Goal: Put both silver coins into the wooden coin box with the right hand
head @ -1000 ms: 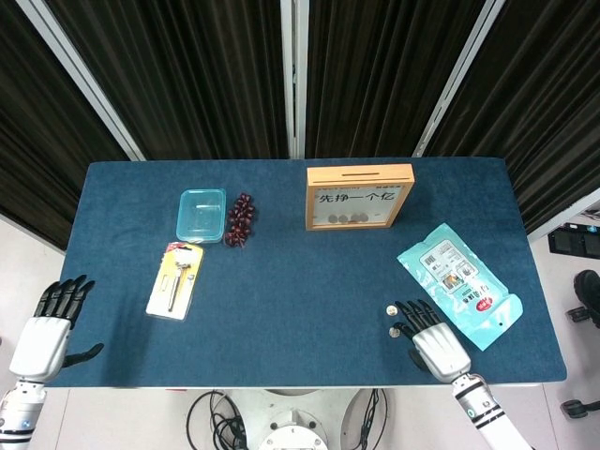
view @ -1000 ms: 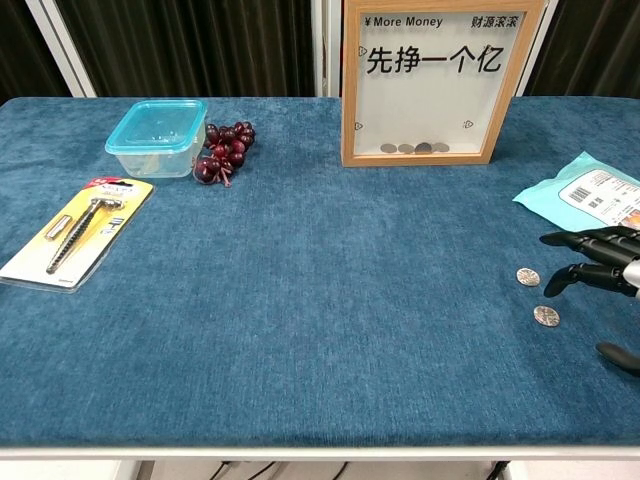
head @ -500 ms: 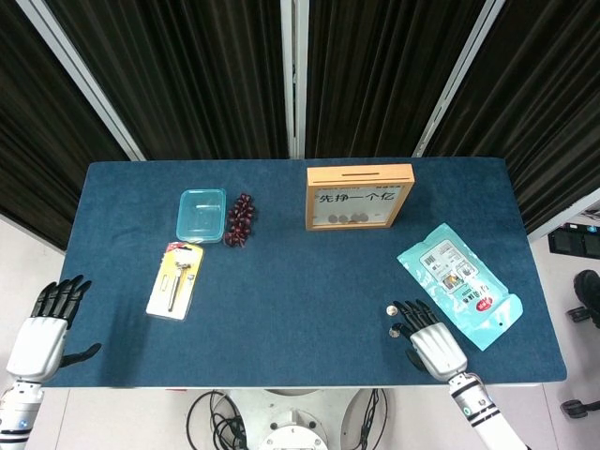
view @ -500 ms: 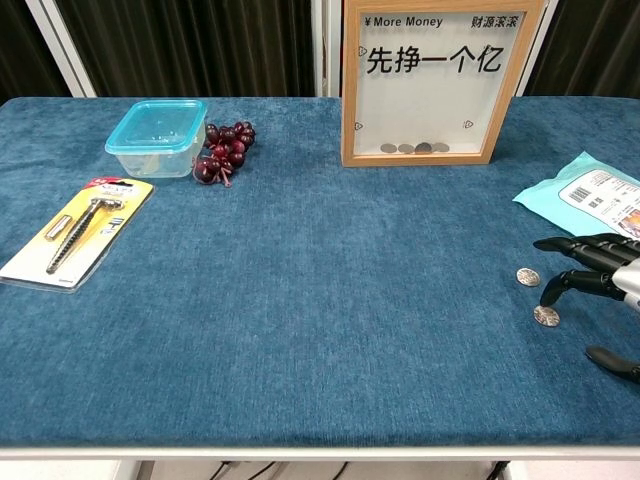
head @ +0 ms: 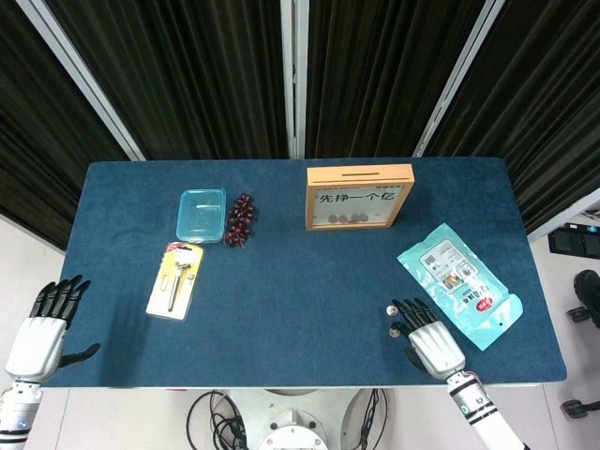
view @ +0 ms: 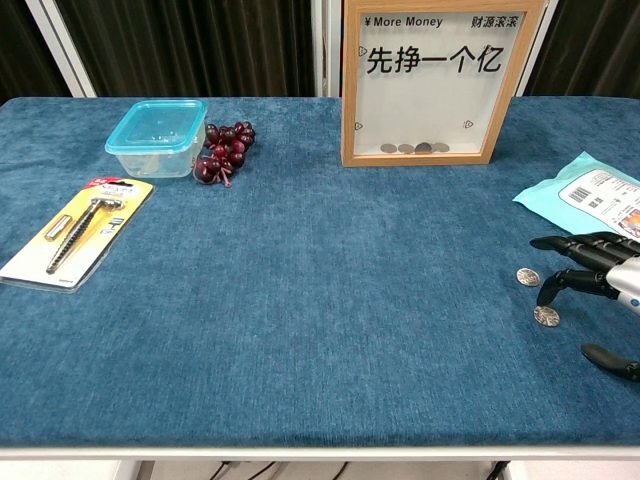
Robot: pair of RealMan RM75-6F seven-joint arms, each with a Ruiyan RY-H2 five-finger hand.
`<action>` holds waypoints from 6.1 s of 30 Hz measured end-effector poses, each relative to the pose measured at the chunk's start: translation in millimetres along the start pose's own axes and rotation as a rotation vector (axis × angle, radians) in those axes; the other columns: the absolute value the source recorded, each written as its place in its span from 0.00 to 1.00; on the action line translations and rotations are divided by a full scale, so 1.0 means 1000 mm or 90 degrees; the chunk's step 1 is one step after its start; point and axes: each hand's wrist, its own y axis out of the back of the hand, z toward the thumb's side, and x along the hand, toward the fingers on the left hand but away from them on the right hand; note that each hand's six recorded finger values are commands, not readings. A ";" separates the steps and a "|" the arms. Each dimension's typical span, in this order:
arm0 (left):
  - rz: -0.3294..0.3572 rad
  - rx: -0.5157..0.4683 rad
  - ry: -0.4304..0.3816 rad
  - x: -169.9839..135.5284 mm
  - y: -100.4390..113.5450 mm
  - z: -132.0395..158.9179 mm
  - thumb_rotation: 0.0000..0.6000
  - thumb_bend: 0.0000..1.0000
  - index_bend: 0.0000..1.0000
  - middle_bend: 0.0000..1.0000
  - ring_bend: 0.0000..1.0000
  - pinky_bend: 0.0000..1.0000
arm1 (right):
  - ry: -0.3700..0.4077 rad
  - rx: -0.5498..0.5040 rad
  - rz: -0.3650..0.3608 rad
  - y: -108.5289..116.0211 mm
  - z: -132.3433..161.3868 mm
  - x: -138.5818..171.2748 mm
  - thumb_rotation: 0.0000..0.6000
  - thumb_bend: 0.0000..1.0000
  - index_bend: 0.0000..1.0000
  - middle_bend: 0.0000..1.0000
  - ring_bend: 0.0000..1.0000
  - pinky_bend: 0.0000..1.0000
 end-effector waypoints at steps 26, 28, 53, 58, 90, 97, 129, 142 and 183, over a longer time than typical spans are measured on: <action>-0.003 0.000 0.001 0.001 -0.001 -0.001 1.00 0.03 0.00 0.00 0.00 0.00 | 0.003 0.005 0.010 -0.003 0.001 -0.005 1.00 0.34 0.32 0.00 0.00 0.00; -0.003 0.000 0.001 0.001 0.000 -0.001 1.00 0.03 0.00 0.00 0.00 0.00 | 0.004 0.005 0.011 -0.004 0.001 -0.005 1.00 0.34 0.33 0.00 0.00 0.00; -0.015 -0.009 0.001 0.001 -0.007 -0.007 1.00 0.03 0.00 0.00 0.00 0.00 | -0.013 0.022 -0.013 -0.006 -0.001 -0.010 1.00 0.36 0.47 0.00 0.00 0.00; -0.015 -0.013 0.001 0.001 -0.008 -0.009 1.00 0.03 0.00 0.00 0.00 0.00 | -0.016 0.032 -0.030 -0.007 -0.001 -0.013 1.00 0.36 0.50 0.00 0.00 0.00; -0.010 -0.019 0.008 -0.003 -0.006 -0.016 1.00 0.03 0.00 0.00 0.00 0.00 | 0.012 0.025 -0.050 -0.007 0.005 -0.016 1.00 0.36 0.21 0.00 0.00 0.00; -0.010 -0.019 0.008 -0.004 -0.005 -0.016 1.00 0.03 0.00 0.00 0.00 0.00 | 0.024 0.019 -0.058 -0.005 0.006 -0.014 1.00 0.36 0.18 0.00 0.00 0.00; -0.009 -0.021 0.007 -0.006 -0.004 -0.015 1.00 0.03 0.00 0.00 0.00 0.00 | 0.086 -0.024 -0.048 -0.005 0.016 -0.011 1.00 0.39 0.72 0.00 0.00 0.00; -0.012 -0.022 0.006 -0.007 -0.004 -0.016 1.00 0.03 0.00 0.00 0.00 0.00 | 0.067 -0.036 -0.096 0.013 0.004 -0.012 1.00 0.38 0.86 0.02 0.00 0.00; -0.012 -0.026 -0.001 -0.010 0.006 -0.019 1.00 0.03 0.00 0.00 0.00 0.00 | -0.212 -0.093 -0.138 0.295 0.016 -0.227 1.00 0.44 0.96 0.06 0.00 0.00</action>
